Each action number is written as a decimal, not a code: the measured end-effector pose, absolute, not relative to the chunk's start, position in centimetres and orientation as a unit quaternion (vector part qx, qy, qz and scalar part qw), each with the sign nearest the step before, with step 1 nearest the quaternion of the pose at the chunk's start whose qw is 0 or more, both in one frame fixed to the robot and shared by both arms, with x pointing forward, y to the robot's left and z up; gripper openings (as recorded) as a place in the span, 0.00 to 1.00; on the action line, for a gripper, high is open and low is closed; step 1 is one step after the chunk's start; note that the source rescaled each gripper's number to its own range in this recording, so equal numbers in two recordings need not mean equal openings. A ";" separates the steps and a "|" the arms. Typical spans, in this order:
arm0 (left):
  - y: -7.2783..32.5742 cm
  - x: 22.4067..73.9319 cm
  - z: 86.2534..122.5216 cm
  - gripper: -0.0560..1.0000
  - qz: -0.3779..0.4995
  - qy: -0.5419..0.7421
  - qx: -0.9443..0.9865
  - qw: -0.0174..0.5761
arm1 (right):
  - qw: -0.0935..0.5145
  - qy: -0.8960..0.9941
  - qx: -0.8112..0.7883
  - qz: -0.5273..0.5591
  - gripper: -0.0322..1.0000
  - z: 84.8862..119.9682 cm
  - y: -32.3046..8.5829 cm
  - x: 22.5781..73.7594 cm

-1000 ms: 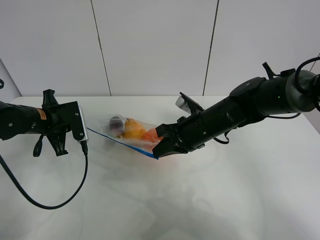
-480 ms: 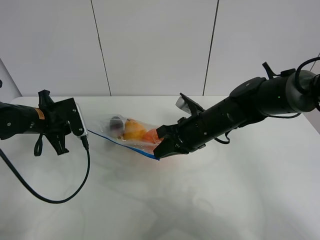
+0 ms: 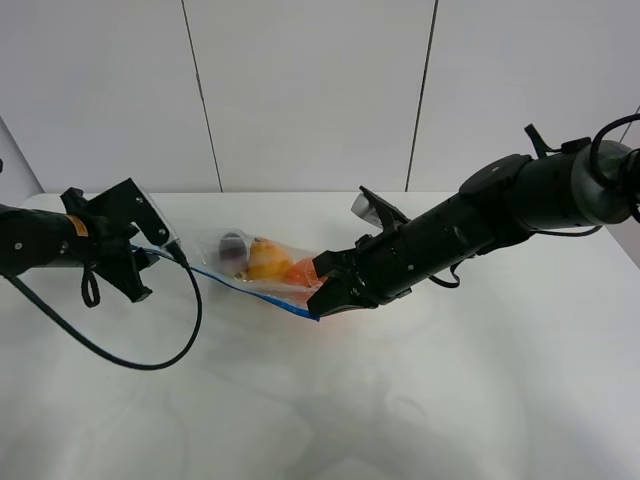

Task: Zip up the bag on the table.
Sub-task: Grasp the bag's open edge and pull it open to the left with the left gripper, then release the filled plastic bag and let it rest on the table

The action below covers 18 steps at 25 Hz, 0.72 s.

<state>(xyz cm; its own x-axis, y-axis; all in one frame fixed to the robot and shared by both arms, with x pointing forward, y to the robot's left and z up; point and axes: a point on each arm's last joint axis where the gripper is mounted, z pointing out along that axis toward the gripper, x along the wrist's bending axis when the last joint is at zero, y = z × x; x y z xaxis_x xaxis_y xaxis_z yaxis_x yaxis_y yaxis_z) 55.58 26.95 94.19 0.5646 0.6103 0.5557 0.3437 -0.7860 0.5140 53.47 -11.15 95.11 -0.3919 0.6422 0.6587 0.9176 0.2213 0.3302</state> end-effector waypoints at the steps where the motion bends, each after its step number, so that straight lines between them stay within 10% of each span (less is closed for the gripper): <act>1: 27.3 55.6 94.2 0.65 0.374 0.305 0.856 0.185 | 0.196 -0.757 -0.515 -0.352 0.03 95.1 -11.1 53.5; 18: 35.2 55.0 93.9 0.65 0.335 0.635 0.660 0.220 | 0.188 -0.763 -0.511 -0.347 0.03 95.0 -11.2 53.5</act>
<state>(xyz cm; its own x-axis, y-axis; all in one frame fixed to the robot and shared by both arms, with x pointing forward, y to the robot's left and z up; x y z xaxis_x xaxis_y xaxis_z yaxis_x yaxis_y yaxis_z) 55.05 35.21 93.92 -0.0307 0.9862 0.1629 0.6912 -0.0967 0.7161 53.49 -11.25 95.00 -0.4068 0.6502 0.6417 0.9109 0.2358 0.3386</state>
